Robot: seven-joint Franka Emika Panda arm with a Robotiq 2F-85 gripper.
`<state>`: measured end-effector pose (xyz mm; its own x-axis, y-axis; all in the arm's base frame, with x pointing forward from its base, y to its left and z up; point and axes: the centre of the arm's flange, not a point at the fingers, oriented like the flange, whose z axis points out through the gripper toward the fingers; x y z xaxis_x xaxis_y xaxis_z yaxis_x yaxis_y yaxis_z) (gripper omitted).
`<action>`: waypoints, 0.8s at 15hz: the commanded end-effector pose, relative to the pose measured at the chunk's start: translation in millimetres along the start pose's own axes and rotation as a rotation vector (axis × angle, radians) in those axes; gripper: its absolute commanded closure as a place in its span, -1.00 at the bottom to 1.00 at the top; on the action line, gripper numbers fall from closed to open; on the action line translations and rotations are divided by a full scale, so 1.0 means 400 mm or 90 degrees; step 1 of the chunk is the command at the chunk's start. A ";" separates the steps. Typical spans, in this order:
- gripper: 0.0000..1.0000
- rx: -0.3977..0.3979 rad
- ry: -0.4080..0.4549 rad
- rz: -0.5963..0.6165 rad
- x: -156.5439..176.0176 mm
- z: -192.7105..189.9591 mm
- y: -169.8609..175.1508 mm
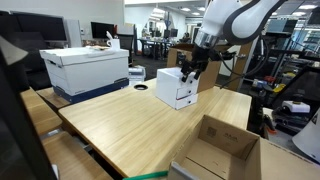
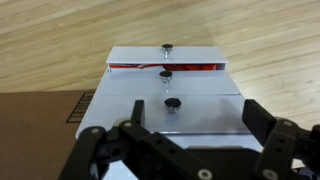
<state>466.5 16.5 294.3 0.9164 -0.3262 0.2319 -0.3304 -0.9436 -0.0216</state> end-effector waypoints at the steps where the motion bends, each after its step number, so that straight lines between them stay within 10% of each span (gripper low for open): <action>1: -1.00 -0.026 -0.038 -0.038 -0.005 -0.044 -0.028; 12: -1.00 -0.038 -0.115 -0.148 -0.046 -0.156 -0.030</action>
<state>453.6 40.7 337.1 0.9871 -0.1453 0.0672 -0.1507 -0.9850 0.0836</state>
